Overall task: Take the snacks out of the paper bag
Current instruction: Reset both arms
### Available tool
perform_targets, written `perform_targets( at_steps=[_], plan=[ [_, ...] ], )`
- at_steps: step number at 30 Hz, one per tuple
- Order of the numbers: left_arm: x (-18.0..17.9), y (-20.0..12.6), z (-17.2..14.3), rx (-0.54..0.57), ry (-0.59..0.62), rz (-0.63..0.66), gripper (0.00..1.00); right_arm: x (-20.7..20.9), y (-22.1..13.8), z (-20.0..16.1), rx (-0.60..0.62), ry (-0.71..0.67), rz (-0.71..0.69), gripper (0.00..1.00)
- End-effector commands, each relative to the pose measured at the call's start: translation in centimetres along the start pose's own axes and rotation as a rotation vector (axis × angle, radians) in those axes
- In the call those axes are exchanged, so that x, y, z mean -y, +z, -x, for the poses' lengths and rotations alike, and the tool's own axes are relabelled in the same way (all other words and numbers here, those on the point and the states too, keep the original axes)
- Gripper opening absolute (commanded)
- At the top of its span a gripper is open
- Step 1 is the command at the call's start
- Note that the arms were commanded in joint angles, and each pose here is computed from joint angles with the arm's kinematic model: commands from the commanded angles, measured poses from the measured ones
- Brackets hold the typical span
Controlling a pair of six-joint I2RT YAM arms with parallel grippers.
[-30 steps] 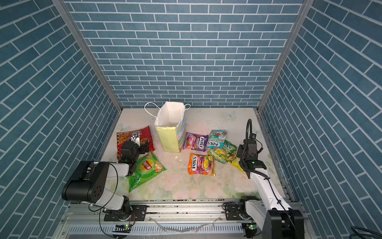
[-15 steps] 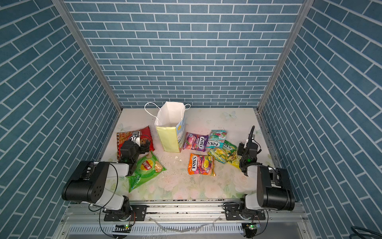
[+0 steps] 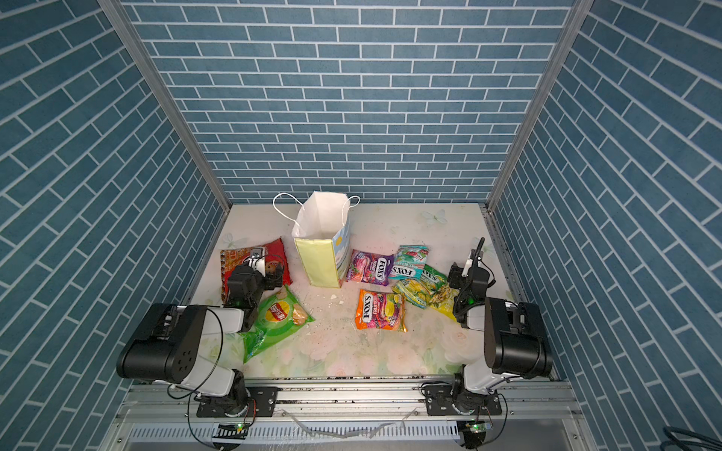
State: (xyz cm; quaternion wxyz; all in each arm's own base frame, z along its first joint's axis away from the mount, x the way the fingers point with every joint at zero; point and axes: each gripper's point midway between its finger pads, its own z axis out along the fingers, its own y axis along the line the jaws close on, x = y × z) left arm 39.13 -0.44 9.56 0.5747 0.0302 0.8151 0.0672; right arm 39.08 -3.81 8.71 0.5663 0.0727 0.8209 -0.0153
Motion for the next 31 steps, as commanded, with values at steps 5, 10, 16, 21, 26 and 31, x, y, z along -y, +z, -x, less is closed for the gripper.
perform_targets(
  at_steps=[5, 10, 16, 21, 26, 31],
  plan=[
    [-0.2, 0.0, 0.0, 0.006, 0.003, 0.003, 1.0, -1.6, -0.6, 0.2, 0.041, -0.055, 0.09, 0.99],
    [-0.2, 0.1, 0.0, 0.006, 0.003, 0.002, 0.99, -3.7, -0.7, 0.0, 0.024, -0.101, 0.213, 0.99],
    [-0.2, 0.1, 0.0, 0.006, 0.004, 0.003, 1.0, -4.1, -0.4, -0.1, -0.003, -0.102, 0.233, 0.99],
    [-0.2, 0.1, 0.0, 0.006, 0.003, 0.002, 1.0, -4.0, -0.2, -0.1, -0.01, -0.097, 0.232, 0.99],
    [-0.2, 0.1, 0.0, 0.006, 0.003, 0.002, 1.0, -3.9, -0.1, -0.1, -0.013, -0.092, 0.226, 0.99],
    [-0.2, 0.1, 0.0, 0.005, 0.003, 0.003, 1.0, -3.9, -0.2, -0.1, -0.012, -0.09, 0.225, 0.99]
  ],
)
